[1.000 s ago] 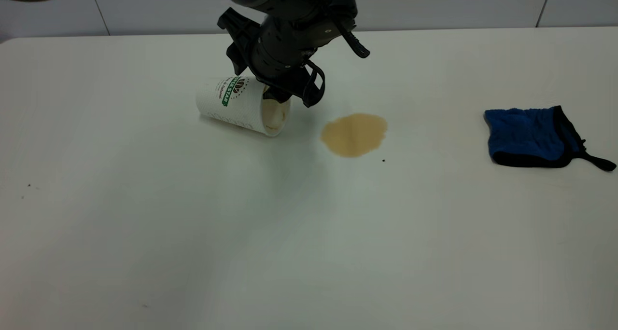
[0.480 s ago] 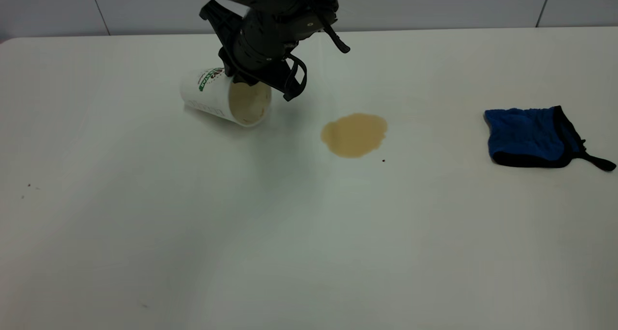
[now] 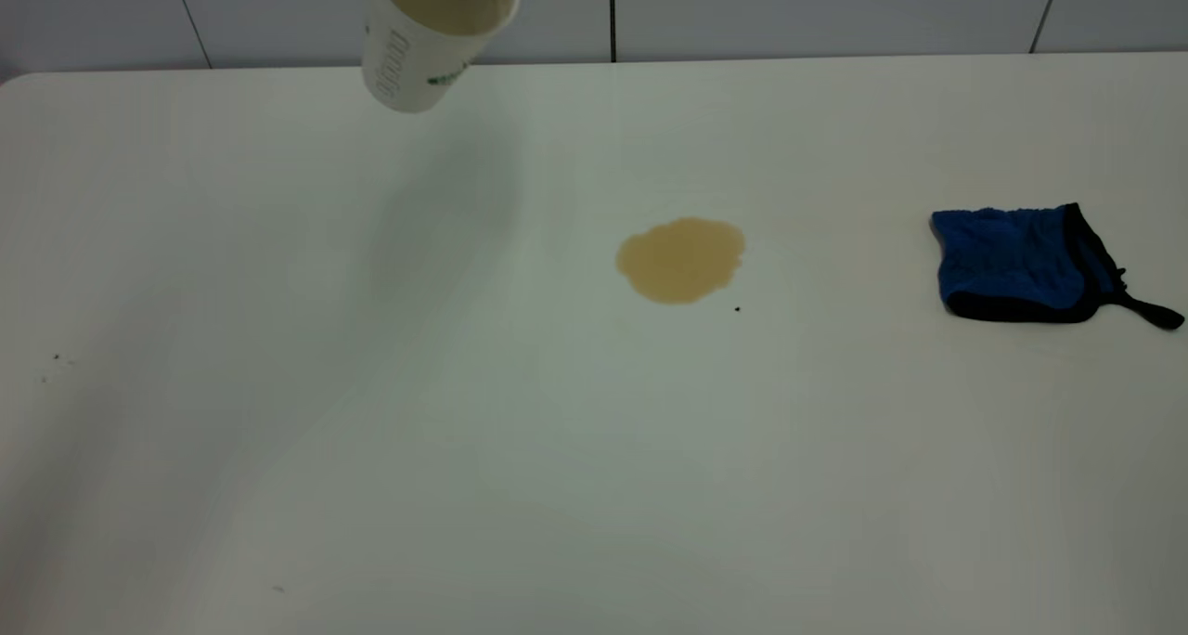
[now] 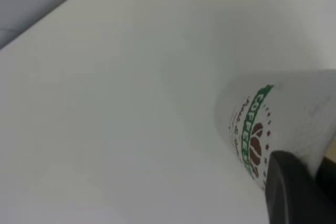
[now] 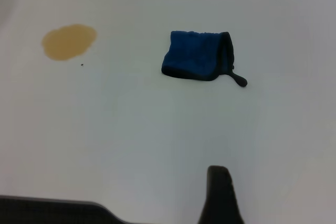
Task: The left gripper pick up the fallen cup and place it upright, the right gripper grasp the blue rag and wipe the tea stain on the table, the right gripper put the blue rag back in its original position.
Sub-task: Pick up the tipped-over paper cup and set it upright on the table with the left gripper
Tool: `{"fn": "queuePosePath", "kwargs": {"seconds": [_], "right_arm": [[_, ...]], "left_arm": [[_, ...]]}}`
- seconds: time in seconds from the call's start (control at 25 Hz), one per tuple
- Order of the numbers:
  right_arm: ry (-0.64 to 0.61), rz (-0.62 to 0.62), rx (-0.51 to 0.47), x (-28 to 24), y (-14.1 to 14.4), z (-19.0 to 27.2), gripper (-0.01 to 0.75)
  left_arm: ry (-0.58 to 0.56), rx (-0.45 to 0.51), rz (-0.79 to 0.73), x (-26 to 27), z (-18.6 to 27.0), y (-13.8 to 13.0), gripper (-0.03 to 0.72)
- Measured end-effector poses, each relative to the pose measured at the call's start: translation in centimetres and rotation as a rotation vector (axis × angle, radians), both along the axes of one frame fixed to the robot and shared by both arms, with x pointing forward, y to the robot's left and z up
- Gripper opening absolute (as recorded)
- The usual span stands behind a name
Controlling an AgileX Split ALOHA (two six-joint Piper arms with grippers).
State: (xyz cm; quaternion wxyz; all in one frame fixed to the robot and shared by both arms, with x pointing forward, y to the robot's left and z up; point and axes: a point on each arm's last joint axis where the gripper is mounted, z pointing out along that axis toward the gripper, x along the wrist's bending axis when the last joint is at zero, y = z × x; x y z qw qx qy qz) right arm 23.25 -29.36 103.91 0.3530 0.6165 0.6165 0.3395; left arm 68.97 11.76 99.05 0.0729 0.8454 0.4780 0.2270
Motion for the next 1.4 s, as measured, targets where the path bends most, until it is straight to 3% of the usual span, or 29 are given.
{"fn": "queuePosePath", "kwargs": {"seconds": [0.16, 0.32, 0.56, 0.76, 0.96, 1.4], "right_arm": [[0.000, 0.000, 0.000, 0.0, 0.0, 0.0, 0.585], [0.000, 0.000, 0.000, 0.0, 0.0, 0.0, 0.585], [0.000, 0.000, 0.000, 0.0, 0.0, 0.0, 0.585], [-0.001, 0.000, 0.000, 0.0, 0.0, 0.0, 0.585], [-0.001, 0.000, 0.000, 0.0, 0.0, 0.0, 0.585], [-0.001, 0.000, 0.000, 0.0, 0.0, 0.0, 0.585]], "left_arm": [[0.116, -0.183, -0.026, 1.4, -0.1, 5.2, 0.016], [0.164, -0.347, -0.074, 2.7, -1.5, 9.2, 0.016], [0.204, -0.507, -0.068, 4.2, -5.9, 12.5, 0.016], [0.246, -0.551, -0.050, 4.7, -10.3, 12.6, 0.020], [0.247, -0.572, -0.043, 4.9, -11.4, 12.4, 0.040], [0.228, -0.570, -0.047, 5.1, -11.9, 11.8, 0.203]]}}
